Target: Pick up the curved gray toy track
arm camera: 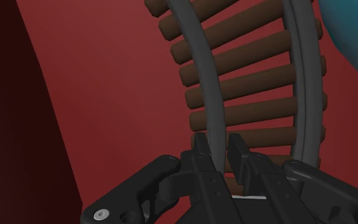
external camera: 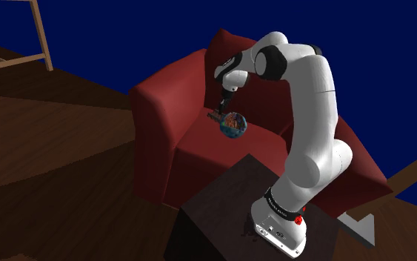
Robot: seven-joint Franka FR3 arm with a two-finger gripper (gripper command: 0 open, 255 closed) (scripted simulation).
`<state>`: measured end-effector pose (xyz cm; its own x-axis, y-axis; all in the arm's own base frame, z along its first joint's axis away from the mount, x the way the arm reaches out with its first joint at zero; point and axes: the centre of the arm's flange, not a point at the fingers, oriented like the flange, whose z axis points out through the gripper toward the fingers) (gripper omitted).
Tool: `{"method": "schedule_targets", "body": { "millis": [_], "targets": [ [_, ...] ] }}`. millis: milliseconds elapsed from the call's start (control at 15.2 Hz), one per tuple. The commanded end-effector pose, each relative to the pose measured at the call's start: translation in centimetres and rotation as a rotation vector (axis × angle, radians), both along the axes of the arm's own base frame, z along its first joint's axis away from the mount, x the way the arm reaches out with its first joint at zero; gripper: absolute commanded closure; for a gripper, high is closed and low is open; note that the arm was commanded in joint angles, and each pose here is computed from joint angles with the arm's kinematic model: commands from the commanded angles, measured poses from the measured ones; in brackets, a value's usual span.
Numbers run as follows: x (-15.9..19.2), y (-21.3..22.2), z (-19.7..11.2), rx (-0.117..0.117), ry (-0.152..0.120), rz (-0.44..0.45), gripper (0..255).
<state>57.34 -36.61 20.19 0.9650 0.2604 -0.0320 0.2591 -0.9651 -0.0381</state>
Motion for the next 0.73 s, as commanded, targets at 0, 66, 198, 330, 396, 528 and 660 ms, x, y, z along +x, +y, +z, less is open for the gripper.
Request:
{"method": "schedule_targets", "body": {
  "millis": [0, 66, 198, 330, 396, 528, 660],
  "targets": [
    [0.1, 0.0, 1.0, 0.0, 0.0, 0.0, 255],
    [0.1, 0.0, 1.5, 0.0, 0.0, 0.0, 255],
    [0.1, 0.0, 2.6, 0.0, 0.0, 0.0, 255],
    [0.1, 0.0, 3.7, 0.0, 0.0, 0.0, 255],
    [0.1, 0.0, 4.2, 0.0, 0.0, 0.0, 255],
    [0.1, 0.0, 5.2, 0.0, 0.0, 0.0, 255],
    [0.1, 0.0, 6.3, 0.0, 0.0, 0.0, 255]
  ]
}}
